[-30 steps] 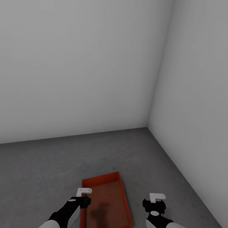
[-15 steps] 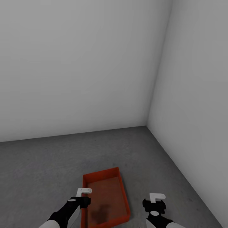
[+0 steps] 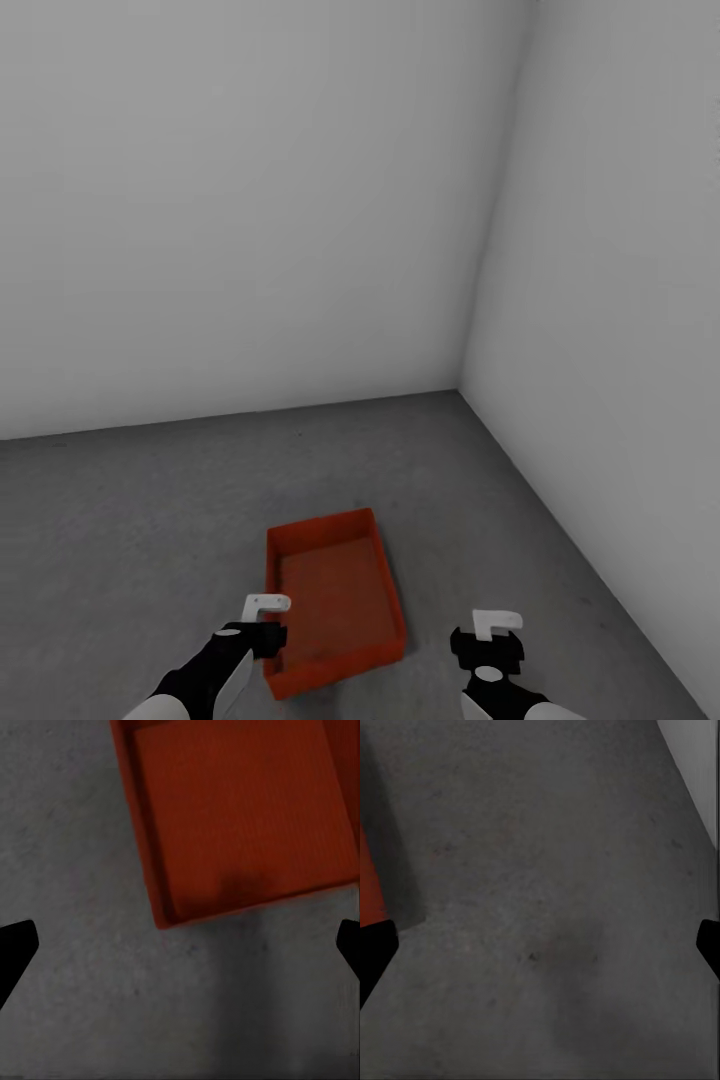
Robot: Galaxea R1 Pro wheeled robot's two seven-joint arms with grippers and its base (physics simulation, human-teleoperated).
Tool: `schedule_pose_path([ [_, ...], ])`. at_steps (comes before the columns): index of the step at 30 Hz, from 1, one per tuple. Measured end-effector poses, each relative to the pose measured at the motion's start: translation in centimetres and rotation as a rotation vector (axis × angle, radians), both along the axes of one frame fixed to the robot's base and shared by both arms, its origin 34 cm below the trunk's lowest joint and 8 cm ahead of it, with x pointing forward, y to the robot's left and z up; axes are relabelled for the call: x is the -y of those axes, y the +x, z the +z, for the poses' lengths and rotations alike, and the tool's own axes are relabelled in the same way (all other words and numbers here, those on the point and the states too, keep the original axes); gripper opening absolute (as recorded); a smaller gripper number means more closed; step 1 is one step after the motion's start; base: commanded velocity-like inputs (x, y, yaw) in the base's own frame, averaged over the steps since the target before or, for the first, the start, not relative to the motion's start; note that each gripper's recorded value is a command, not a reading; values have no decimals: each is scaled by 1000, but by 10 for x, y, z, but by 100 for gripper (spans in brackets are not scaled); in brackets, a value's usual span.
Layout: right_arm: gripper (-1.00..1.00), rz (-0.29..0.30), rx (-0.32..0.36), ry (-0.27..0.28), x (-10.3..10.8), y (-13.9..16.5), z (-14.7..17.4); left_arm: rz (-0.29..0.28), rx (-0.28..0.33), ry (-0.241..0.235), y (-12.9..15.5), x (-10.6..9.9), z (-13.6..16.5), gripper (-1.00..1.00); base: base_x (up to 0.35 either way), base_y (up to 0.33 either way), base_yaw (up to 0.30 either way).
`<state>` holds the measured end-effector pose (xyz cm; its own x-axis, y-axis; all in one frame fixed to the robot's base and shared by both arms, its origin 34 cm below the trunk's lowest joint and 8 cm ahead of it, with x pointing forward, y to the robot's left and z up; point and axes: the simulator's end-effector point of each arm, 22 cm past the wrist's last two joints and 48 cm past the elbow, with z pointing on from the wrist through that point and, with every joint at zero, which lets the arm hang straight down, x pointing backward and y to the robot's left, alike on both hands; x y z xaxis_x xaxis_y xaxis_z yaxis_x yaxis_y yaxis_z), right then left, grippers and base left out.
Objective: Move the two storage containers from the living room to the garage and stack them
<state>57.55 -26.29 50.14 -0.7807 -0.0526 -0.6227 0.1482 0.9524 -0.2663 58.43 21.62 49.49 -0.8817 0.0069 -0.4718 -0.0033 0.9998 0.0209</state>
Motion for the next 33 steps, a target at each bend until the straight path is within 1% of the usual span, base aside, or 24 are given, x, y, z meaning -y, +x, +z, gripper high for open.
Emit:
schedule_pose_path([
  [4,100,-9,2,-4,1,0,1,-1,5,0,1,0,1,100,-94,0,-229],
  [14,100,-17,2,-12,4,-1,1,-2,7,1,1,0,1,100,-6,0,-280],
  [24,100,-14,-7,-9,4,-4,-1,-1,-8,3,-5,0,-3,100,0,0,-283],
  [25,100,-13,-16,-9,4,-8,-3,-1,-20,4,-10,0,-6,100,0,0,-283],
  [28,100,-8,-27,-8,2,-8,-4,-2,-95,12,-42,-4,-25,100,0,0,-283],
  [29,100,-7,-28,-7,1,-8,-4,-3,-109,14,-48,-4,-28,100,0,0,-283],
  [30,100,3,-39,5,-5,-14,-8,-1,-160,20,-75,-8,-42,100,0,0,-283],
  [31,100,14,-79,29,-13,-39,-22,2,-192,24,-98,-10,-52,100,0,0,-283],
  [32,100,26,-101,41,-17,-54,-29,2,-201,26,-104,-11,-54,100,0,0,-283],
  [33,100,40,-138,65,-28,-74,-40,2,-209,27,-110,-12,-56,100,0,0,-283],
])
